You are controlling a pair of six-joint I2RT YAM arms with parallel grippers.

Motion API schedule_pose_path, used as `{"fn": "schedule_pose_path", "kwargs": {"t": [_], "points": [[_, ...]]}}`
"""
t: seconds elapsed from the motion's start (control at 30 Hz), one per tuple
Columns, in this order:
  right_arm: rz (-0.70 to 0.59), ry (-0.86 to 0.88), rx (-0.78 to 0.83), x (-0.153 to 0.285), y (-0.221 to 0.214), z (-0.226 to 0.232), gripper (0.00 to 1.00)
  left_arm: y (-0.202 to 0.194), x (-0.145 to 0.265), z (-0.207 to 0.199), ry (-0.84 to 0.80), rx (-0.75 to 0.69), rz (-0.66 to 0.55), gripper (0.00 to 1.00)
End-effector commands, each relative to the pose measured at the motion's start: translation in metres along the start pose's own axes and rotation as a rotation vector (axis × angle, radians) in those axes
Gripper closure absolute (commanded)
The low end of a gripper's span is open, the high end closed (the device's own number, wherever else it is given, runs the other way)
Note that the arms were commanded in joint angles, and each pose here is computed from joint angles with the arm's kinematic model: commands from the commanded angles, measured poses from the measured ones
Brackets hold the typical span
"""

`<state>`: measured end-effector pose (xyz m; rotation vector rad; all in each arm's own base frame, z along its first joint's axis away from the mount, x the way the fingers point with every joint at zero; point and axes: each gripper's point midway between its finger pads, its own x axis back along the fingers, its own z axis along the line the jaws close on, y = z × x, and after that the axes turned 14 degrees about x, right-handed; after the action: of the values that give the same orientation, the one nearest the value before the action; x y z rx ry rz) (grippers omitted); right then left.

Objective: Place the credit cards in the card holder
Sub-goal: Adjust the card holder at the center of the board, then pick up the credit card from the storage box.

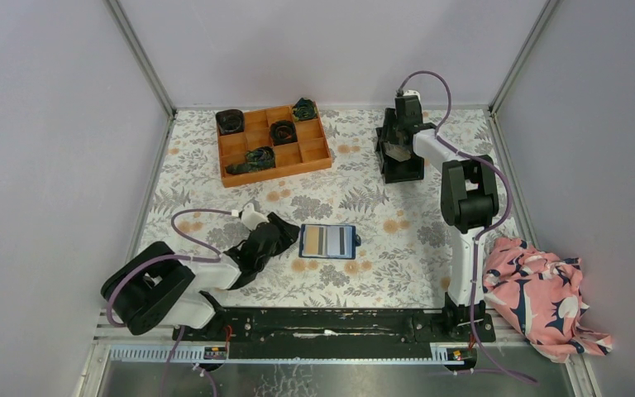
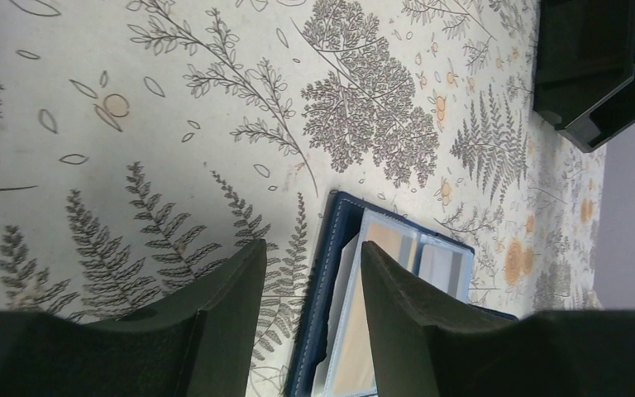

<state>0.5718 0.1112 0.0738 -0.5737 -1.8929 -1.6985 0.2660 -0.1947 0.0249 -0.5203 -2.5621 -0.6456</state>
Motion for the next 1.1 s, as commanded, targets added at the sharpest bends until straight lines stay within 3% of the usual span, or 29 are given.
{"fn": "schedule_pose_path", "kwargs": {"t": [0.0, 0.27, 1.07], "points": [[0.018, 0.048, -0.035, 0.001, -0.006, 0.007, 0.46, 0.009, 0.005, 0.019, 0.075, -0.075, -0.026, 0.46], [0.008, 0.115, -0.082, 0.008, -0.003, 0.019, 0.59, 0.006, 0.006, 0.012, 0.063, -0.071, -0.005, 0.46], [-0.028, 0.191, -0.119, 0.040, 0.014, 0.032, 0.60, -0.002, 0.001, 0.003, 0.048, -0.068, 0.034, 0.46]]}}
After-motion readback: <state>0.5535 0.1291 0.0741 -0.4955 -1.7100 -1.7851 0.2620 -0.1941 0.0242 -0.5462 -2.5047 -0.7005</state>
